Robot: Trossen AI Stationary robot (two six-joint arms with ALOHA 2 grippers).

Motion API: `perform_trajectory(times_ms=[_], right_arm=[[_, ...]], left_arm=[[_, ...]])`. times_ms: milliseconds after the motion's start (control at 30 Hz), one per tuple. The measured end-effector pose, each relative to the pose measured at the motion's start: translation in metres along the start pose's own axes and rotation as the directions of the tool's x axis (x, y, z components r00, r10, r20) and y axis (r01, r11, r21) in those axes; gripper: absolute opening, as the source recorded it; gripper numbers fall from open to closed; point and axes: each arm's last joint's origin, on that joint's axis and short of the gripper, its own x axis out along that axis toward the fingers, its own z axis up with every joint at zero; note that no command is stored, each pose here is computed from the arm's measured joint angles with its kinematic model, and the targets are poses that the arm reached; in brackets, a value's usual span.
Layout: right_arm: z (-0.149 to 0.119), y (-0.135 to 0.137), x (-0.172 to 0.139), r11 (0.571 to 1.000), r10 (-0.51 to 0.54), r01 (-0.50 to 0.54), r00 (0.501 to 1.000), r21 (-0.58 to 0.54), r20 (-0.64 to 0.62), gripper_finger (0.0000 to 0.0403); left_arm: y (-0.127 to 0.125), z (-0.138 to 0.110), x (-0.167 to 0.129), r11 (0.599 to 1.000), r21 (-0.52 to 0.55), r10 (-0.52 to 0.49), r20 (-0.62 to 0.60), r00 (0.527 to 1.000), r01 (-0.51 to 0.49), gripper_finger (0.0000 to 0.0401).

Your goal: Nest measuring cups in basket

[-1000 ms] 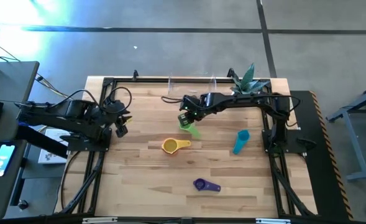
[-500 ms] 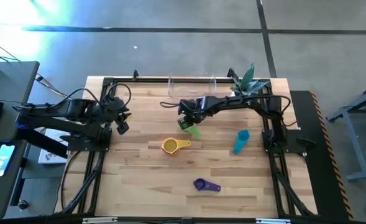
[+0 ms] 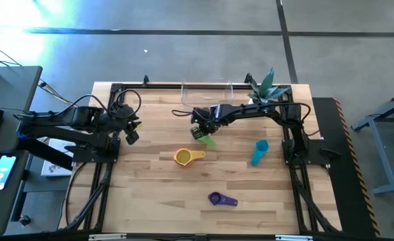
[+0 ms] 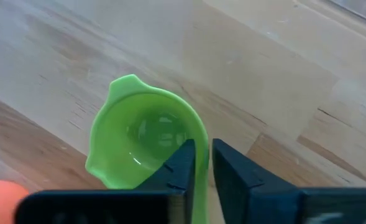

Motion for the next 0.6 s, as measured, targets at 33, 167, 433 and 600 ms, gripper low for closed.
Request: perform_trajectory(times_ms=[33,167,433,600], right_arm=[[0.0,0.0,0.0,1.0,0.0,0.0,1.0,0.002,0.001,0.0034],[0.0,0.0,0.0,1.0,0.004,-0.004,1.0,0.003,-0.006,0.0005],[0.002,0.002,-0.004,1.0,0.0,0.0,1.0,0.012,-0.01,0.0002],[0.011,0.01,-0.022,0.999,0.002,-0.002,1.0,-0.035,-0.007,0.0001]], left_arm=[[0.0,0.0,0.0,1.0,0.0,0.0,0.0,1.0,0.0,0.009],[0.0,0.0,0.0,1.0,0.0,0.0,0.0,1.0,0.0,0.009],[0.0,0.0,0.0,1.0,0.001,-0.002,-0.001,1.0,0.002,0.009],[0.0,0.0,0.0,1.0,0.001,-0.002,-0.001,1.0,0.002,0.009]])
